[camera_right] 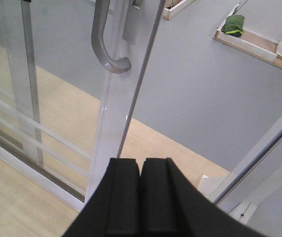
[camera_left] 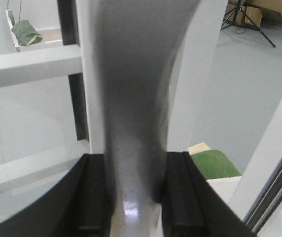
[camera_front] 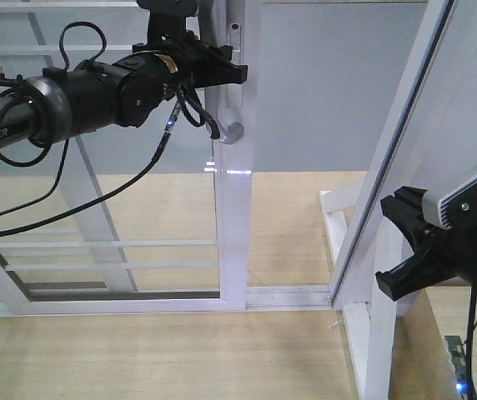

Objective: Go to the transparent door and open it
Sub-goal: 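Release the handle with the right gripper and grasp it with the left gripper, then slide the door open with the left gripper, away from the right gripper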

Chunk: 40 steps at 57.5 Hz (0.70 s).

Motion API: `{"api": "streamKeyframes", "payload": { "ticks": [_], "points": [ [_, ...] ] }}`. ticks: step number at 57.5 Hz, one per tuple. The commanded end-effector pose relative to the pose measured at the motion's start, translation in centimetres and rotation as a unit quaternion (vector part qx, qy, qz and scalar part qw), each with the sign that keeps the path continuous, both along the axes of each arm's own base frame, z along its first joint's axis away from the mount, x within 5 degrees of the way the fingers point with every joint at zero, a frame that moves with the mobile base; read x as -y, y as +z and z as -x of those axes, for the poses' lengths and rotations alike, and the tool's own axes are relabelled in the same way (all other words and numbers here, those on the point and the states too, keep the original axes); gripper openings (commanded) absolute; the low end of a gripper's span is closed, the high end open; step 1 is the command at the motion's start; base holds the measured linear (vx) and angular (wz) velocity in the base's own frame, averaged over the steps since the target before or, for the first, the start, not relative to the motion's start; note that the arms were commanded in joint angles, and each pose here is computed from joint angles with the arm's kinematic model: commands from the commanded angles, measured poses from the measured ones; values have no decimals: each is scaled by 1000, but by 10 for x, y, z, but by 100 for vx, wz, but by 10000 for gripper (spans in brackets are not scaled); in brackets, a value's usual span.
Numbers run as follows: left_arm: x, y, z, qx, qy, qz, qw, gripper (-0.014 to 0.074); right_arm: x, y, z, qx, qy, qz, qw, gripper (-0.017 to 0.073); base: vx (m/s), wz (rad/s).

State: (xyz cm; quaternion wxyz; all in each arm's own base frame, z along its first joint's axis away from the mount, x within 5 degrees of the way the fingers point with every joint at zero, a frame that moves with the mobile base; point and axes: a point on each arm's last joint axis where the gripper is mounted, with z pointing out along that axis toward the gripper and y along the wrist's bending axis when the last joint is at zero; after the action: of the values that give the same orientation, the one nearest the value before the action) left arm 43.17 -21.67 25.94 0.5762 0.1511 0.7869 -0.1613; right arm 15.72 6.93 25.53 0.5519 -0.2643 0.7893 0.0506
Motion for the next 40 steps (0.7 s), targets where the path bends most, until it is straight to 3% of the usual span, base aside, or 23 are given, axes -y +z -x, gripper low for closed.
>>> {"api": "streamKeyframes", "payload": {
  "ticks": [1,40],
  "points": [
    [-23,58,2,70,23,36,997,-3,-1,17,-4,52,3,-16,998,-4,0,0],
    [-113,89,-7,60,115,24,991,4,-2,17,-4,53,3,-17,998,-4,0,0]
  ]
}}
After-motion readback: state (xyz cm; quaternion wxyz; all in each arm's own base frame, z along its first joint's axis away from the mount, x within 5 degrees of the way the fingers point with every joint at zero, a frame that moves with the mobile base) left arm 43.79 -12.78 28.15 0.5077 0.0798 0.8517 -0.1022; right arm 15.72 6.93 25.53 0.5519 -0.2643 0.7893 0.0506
